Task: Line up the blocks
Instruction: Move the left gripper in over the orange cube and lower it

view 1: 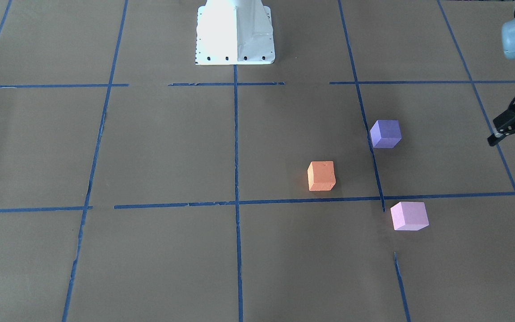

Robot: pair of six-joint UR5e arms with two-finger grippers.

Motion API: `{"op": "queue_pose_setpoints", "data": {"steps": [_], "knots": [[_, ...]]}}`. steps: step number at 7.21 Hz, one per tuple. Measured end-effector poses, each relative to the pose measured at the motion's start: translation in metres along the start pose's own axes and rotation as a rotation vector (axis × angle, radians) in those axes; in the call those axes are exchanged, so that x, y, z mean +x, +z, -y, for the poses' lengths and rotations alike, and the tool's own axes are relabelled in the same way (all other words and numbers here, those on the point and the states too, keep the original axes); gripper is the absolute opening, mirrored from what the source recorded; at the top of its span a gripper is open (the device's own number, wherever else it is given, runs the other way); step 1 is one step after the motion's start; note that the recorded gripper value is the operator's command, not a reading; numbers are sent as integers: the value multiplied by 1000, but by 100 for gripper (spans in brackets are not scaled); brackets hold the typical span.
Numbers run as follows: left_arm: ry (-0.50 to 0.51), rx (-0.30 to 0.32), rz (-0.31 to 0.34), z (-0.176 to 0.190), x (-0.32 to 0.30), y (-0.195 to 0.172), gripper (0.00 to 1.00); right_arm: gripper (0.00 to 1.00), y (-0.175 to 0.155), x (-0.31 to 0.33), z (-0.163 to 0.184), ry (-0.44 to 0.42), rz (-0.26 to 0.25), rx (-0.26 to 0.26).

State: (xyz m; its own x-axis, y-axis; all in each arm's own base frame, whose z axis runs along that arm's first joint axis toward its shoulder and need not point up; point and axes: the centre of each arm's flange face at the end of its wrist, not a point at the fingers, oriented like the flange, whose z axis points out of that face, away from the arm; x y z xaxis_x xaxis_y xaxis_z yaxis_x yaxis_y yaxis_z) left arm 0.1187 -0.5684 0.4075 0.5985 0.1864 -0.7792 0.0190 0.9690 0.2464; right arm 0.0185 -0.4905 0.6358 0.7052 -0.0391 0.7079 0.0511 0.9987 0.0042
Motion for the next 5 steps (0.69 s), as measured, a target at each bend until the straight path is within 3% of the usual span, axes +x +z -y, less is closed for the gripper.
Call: {"op": "queue_pose_setpoints", "data": {"steps": [2,5], "knots": [[-6,-34,-37,17,118,48,100,100,0,0,0,1,0,-1],[-33,-24,8,16,231,111,100,100,0,0,0,0,0,0]]}}
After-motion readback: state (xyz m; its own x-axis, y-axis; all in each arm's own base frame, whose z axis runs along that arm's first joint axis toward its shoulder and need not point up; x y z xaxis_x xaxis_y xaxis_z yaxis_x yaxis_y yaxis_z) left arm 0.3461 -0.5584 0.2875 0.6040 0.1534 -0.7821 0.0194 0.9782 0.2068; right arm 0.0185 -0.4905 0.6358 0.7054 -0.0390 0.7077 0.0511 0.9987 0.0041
